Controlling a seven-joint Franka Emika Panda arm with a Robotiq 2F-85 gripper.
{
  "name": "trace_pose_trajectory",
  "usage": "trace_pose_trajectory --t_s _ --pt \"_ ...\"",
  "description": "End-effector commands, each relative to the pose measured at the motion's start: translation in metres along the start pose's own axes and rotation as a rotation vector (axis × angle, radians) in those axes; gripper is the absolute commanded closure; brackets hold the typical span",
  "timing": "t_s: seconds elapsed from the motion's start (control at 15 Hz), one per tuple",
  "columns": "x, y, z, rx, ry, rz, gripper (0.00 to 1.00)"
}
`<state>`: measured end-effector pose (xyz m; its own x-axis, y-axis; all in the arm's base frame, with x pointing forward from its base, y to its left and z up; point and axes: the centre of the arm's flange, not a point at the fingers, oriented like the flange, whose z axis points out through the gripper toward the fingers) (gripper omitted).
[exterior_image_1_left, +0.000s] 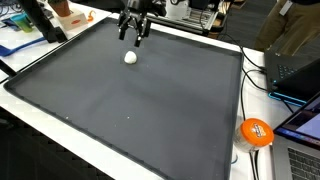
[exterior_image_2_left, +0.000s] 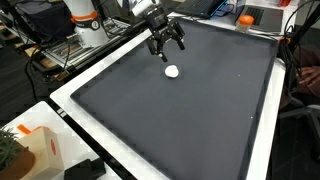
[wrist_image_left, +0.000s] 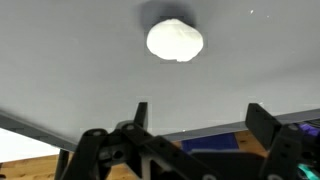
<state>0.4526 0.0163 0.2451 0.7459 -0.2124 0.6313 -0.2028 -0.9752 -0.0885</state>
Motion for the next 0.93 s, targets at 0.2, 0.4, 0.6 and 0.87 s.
trace_pose_trajectory --t_s 0.2,0.4,0.6,0.87 --pt "-0.016 -0.002 0.015 -0.004 0.05 0.017 0.0" --pt "-0.016 -0.003 0.017 -0.003 0.067 0.023 0.0" --pt "-0.018 -0.003 0.021 -0.004 0.075 0.026 0.0" --pt "-0.021 -0.003 0.028 0.006 0.095 0.029 0.0"
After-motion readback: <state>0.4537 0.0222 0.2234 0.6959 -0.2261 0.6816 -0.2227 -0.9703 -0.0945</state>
